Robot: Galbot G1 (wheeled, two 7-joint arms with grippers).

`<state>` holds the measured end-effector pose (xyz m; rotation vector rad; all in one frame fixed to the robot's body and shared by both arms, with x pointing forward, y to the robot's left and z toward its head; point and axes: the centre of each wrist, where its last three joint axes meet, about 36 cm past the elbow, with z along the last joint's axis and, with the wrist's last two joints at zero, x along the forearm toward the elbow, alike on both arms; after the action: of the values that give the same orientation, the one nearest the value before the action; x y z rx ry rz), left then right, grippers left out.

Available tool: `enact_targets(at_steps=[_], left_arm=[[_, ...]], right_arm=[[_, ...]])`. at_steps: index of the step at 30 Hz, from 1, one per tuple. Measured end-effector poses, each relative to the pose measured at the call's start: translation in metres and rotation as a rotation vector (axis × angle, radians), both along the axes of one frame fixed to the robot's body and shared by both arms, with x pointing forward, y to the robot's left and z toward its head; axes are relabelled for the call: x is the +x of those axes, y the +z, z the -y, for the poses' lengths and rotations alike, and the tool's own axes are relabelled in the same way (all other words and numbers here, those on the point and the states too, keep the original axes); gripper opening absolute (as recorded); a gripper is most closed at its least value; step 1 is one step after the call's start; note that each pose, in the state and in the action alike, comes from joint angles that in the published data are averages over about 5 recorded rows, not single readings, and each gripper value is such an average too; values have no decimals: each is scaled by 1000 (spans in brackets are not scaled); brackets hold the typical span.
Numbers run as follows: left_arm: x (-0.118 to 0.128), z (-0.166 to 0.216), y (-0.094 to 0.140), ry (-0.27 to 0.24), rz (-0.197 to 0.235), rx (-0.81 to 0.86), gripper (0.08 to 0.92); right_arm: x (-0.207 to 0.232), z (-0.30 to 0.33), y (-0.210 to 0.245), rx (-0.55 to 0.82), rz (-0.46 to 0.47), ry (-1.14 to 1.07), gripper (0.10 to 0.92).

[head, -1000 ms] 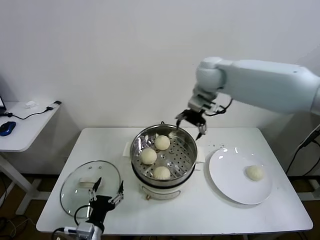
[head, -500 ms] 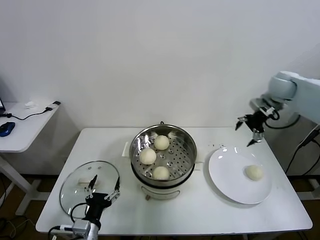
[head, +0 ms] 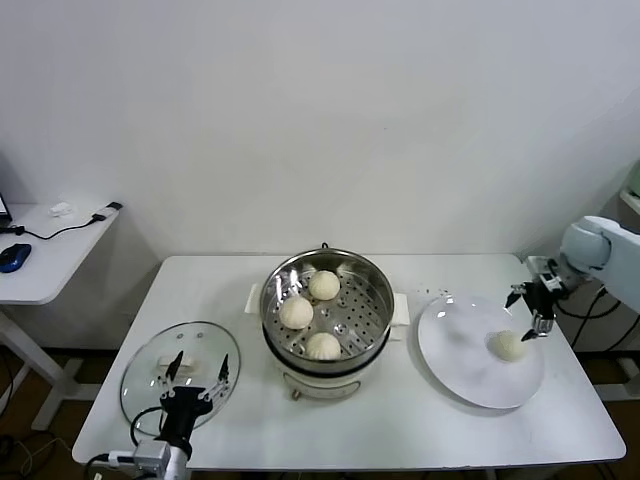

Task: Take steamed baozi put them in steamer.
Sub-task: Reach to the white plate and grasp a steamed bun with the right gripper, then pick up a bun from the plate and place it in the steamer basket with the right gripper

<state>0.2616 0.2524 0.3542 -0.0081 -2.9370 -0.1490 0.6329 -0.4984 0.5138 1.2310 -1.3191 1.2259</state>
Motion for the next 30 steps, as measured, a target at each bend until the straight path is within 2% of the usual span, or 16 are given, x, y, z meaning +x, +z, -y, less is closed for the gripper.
enact_targets(at_steps=[16,19,25,30], left_arm=[[-2,2,-1,-3,-4,-3,823],[-2,2,0,-4,-3,-1,823],[-3,1,0,-4,-4,2,823],[-4,3,1,-7,-6,6,823]], right_arm=[[-12,-4,-51,-41,13,-56,819],[-13,-3,-52,-46,19,-60,779],[-16,-2,-52,-40,23,-64,650],[-17,-5,-51,-32,25,-50,629]])
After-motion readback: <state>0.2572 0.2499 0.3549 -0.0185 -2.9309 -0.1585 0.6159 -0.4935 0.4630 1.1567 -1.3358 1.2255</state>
